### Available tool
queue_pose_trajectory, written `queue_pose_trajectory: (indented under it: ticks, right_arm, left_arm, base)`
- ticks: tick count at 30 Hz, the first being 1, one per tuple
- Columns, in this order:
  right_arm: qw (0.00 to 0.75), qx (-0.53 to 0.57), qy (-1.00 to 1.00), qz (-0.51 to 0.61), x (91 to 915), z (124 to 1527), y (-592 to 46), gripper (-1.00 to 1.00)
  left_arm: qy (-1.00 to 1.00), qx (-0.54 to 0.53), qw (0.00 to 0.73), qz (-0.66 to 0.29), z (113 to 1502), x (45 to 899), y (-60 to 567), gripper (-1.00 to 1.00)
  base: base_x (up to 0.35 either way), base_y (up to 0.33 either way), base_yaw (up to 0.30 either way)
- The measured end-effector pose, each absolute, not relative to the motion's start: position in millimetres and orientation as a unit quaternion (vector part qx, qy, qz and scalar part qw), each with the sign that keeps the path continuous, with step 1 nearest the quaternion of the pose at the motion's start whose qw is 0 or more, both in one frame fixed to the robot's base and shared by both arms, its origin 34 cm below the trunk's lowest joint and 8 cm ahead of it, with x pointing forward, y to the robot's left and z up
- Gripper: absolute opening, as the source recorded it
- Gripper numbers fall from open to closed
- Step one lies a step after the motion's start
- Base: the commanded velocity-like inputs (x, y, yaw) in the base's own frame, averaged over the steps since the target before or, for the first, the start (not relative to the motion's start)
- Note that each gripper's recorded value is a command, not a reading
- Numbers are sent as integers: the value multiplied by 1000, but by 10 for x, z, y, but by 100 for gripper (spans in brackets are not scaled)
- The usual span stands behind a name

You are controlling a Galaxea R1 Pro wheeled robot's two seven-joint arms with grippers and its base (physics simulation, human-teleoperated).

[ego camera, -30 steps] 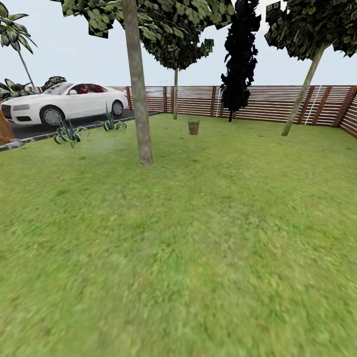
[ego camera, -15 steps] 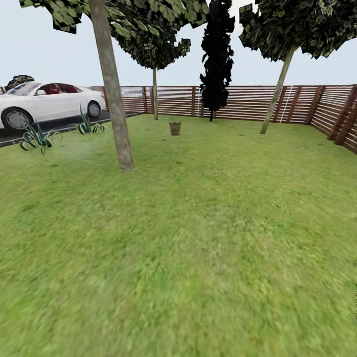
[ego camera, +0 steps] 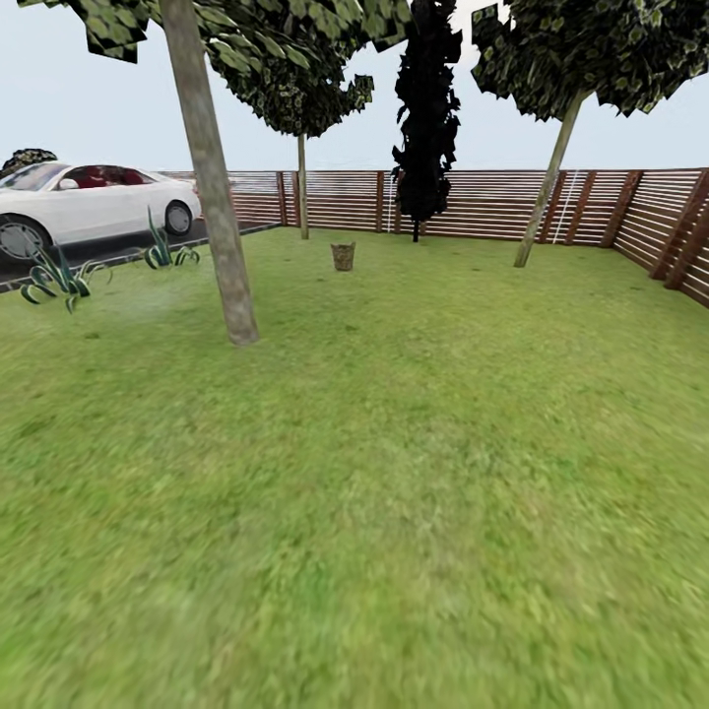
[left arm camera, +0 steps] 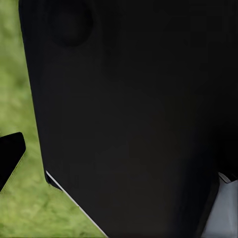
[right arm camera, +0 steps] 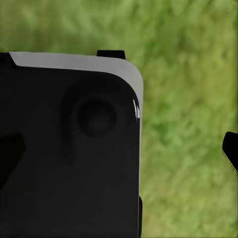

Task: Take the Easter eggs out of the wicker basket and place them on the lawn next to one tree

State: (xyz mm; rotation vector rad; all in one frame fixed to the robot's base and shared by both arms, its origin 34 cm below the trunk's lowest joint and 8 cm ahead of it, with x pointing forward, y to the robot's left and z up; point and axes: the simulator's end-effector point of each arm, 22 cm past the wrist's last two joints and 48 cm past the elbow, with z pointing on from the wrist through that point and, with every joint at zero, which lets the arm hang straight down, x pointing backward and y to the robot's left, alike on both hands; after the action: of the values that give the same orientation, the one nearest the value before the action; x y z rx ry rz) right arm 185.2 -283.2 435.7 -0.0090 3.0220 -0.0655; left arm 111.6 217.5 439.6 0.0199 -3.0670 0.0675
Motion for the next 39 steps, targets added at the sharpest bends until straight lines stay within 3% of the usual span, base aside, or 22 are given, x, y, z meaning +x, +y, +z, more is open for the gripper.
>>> queue_pose_trajectory:
  ticks: [39]
  right_arm:
    - [58, -5, 998, -21, 1839, 4357, -2830, 100]
  left_arm:
    - [-999, 7, 37, 21, 4396, 1113, 2183, 100]
  base:
    - [335, 0, 0]
